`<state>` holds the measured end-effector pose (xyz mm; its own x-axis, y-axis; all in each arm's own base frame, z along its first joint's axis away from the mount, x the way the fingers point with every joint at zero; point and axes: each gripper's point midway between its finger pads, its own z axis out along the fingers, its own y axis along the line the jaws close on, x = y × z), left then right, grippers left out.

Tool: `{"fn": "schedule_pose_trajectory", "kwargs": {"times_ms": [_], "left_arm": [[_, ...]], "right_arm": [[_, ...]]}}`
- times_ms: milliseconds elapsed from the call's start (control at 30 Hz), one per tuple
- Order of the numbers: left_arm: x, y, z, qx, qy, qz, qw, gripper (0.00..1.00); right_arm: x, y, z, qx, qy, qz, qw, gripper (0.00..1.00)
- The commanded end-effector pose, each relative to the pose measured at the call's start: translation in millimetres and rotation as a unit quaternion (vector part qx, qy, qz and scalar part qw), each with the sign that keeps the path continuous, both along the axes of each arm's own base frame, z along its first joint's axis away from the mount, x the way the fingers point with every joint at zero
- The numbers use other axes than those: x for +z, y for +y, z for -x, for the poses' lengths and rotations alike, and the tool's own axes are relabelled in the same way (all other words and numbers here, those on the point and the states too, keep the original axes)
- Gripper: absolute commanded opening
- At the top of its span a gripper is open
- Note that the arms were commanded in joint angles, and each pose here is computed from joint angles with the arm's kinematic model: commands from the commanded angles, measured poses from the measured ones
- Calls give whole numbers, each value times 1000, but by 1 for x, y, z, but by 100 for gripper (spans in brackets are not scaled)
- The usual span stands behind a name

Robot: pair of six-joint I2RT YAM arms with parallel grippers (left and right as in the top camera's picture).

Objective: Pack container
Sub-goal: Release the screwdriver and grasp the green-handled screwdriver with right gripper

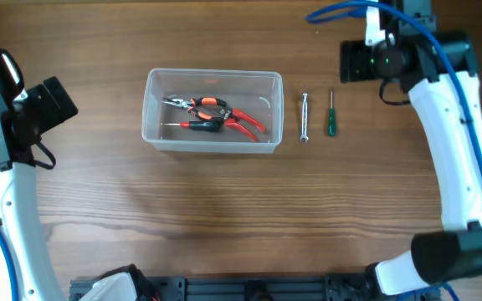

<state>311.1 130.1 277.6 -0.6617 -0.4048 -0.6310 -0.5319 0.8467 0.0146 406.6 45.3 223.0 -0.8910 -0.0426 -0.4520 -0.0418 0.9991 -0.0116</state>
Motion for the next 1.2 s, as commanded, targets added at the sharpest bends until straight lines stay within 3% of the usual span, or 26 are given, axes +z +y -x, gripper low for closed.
{"fn": "schedule_pose_trajectory", "kwargs": {"times_ms": [0, 133, 300, 600, 833, 1167], "left_arm": [[0, 4, 0, 14, -3, 2, 1000, 100], [0, 4, 0, 14, -3, 2, 1000, 100], [0, 4, 0, 14, -3, 2, 1000, 100], [0, 4, 0, 14, -3, 2, 1000, 100], [0, 4, 0, 14, -3, 2, 1000, 100], [0, 4, 0, 14, -3, 2, 1000, 100]], "right_arm": [[-87, 6, 21, -25, 110, -45, 993, 74], [-149, 5, 38, -50, 152, -49, 986, 74], [-188, 6, 52, -59, 182, -53, 980, 73], [-237, 7, 39, -88, 192, -59, 976, 59], [-252, 6, 41, -99, 205, -56, 972, 45], [-251, -21, 42, -79, 197, 31, 977, 45]]}}
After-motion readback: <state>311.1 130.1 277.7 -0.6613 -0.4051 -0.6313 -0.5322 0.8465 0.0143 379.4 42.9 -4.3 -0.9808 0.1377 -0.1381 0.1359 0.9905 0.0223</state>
